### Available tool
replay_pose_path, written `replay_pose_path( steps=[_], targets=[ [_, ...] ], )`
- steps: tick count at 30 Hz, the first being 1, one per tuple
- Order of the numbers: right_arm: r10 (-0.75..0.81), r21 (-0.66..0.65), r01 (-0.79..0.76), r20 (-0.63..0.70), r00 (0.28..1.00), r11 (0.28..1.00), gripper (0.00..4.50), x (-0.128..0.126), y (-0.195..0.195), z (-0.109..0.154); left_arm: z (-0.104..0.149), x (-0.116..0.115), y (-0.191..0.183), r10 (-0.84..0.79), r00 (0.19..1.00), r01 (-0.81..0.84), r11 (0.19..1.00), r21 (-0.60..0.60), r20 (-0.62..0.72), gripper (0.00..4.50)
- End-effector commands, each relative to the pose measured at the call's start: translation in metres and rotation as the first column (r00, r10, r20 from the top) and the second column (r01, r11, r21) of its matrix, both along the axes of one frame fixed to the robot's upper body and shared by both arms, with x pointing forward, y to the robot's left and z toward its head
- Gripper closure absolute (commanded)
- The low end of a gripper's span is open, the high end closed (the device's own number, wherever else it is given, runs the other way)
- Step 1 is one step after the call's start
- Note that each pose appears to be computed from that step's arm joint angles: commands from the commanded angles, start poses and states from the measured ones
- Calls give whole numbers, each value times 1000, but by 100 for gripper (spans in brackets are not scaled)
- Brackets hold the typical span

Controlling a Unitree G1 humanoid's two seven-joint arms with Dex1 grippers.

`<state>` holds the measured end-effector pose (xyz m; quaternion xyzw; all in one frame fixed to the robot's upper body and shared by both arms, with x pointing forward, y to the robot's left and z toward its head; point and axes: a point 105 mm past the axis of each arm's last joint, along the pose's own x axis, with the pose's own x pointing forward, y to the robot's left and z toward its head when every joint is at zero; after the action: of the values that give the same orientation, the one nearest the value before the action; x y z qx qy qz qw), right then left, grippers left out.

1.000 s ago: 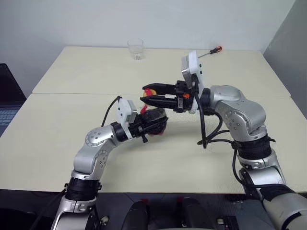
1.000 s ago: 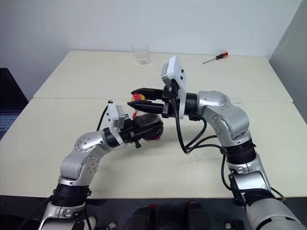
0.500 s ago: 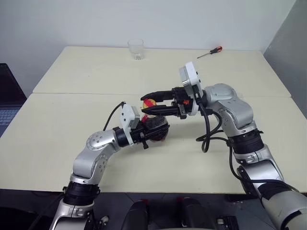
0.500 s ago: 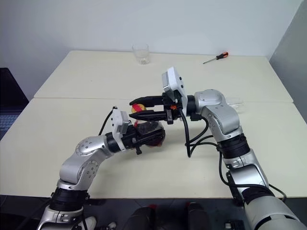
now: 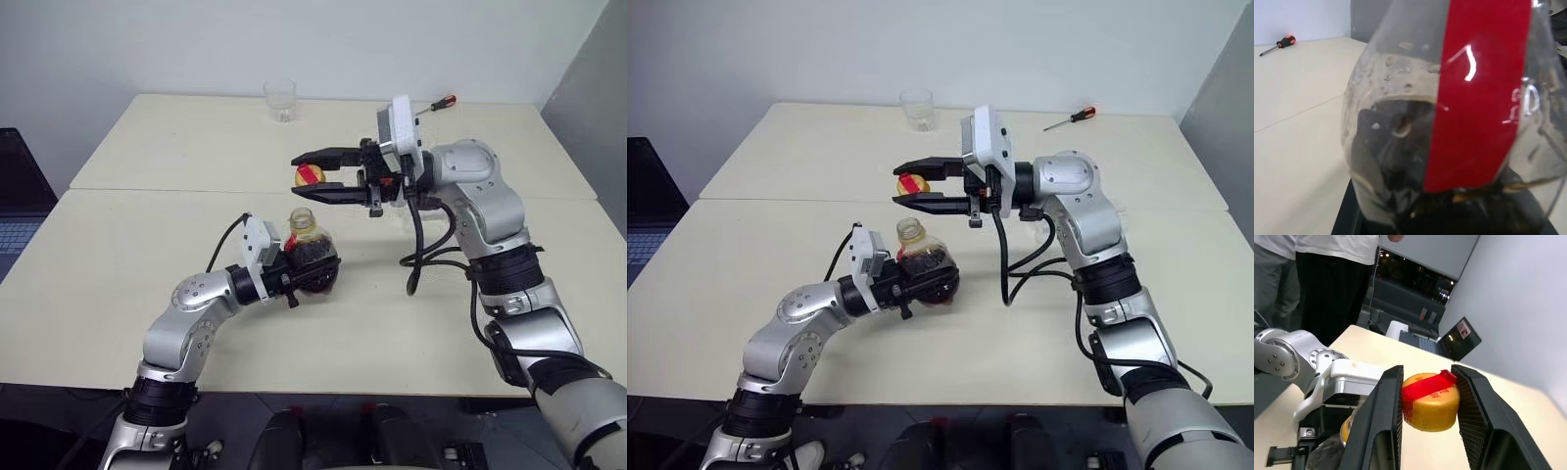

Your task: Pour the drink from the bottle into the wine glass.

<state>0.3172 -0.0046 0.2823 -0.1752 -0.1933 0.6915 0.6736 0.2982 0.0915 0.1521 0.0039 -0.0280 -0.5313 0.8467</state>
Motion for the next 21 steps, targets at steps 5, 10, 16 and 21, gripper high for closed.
replay_pose_path(
  steps=[5,10,16,21],
  targets=[
    [-69,68,71,-27,997,995,325,-1,-20,26,20,2,4,13,997,-11,1000,-18,70,284],
    [-202,87,211,-99,974,974,325,0,-48,27,24,7,21,102,991,-101,995,-14,81,284],
    [-460,65,473,-153,875,879,325,5,-86,3,27,21,45,251,963,-250,968,-17,96,284],
    [-666,22,690,-242,706,724,325,3,-117,-36,33,35,57,366,924,-362,931,-54,109,284]
  ],
)
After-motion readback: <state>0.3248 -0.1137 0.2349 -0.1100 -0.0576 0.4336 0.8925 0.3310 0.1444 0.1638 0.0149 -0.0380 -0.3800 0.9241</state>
